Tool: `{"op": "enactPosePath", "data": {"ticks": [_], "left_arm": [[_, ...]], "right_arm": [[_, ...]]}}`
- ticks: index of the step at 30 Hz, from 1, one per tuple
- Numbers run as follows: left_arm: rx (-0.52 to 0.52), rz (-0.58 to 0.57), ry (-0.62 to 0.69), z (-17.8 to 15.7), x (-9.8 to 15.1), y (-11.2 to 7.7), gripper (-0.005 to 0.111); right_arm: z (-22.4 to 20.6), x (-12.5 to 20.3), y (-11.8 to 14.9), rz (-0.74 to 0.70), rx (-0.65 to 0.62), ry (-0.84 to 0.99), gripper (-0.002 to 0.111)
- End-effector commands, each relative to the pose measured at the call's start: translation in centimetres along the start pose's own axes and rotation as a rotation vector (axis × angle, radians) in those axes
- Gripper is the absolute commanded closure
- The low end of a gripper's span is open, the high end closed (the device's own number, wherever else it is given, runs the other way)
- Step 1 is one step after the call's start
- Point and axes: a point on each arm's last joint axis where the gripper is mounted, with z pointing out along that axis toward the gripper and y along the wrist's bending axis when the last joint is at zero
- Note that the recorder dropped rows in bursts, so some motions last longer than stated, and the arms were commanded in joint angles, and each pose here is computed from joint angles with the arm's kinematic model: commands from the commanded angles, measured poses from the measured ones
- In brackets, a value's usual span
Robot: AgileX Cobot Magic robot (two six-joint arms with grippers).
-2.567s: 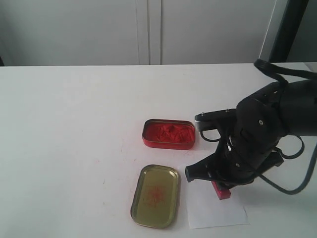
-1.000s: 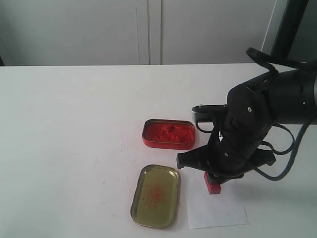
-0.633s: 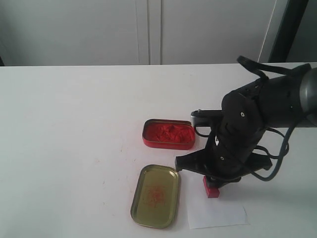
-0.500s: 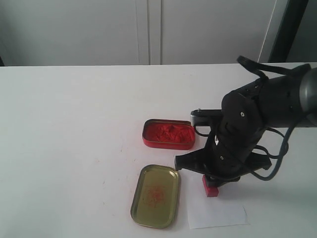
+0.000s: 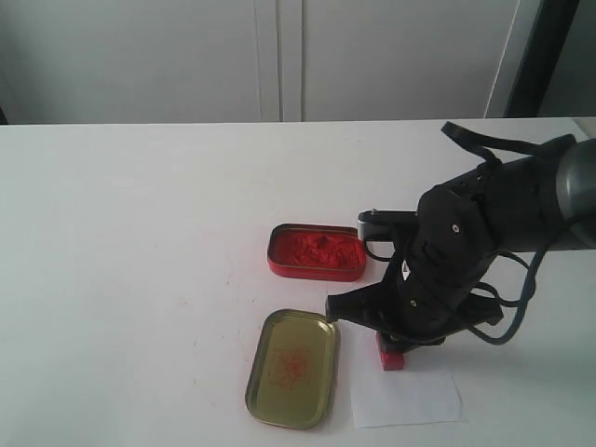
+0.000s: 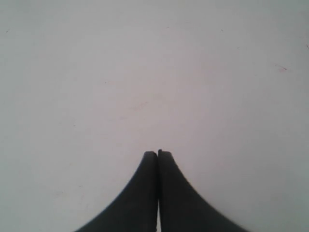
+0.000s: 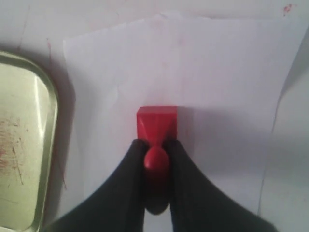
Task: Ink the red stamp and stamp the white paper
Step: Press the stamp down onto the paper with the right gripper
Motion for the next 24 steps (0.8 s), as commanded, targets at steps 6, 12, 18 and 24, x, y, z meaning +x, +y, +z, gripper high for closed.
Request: {"op": "enactPosePath", "data": {"ticks": [6, 12, 18, 24], "left_arm": [[0.001, -0.002, 0.020, 0.1, 0.4, 0.0, 0.107], [0.001, -0.002, 0.020, 0.1, 0.4, 0.0, 0.107], [0.001, -0.002, 0.020, 0.1, 0.4, 0.0, 0.107], [0.001, -0.002, 0.020, 0.1, 0.4, 0.0, 0.107]], "right_arm": [[5.3, 2.4, -1.5, -0.037, 0.105, 0.192, 0.108], [5.9, 2.6, -1.6, -0.037, 0.115, 0.211, 0.108], [6.1, 2.6, -1.6, -0.050, 0.113, 0.208, 0.108], [6.1, 2.6, -1.6, -0.043, 0.115, 0.205, 0.108]]}}
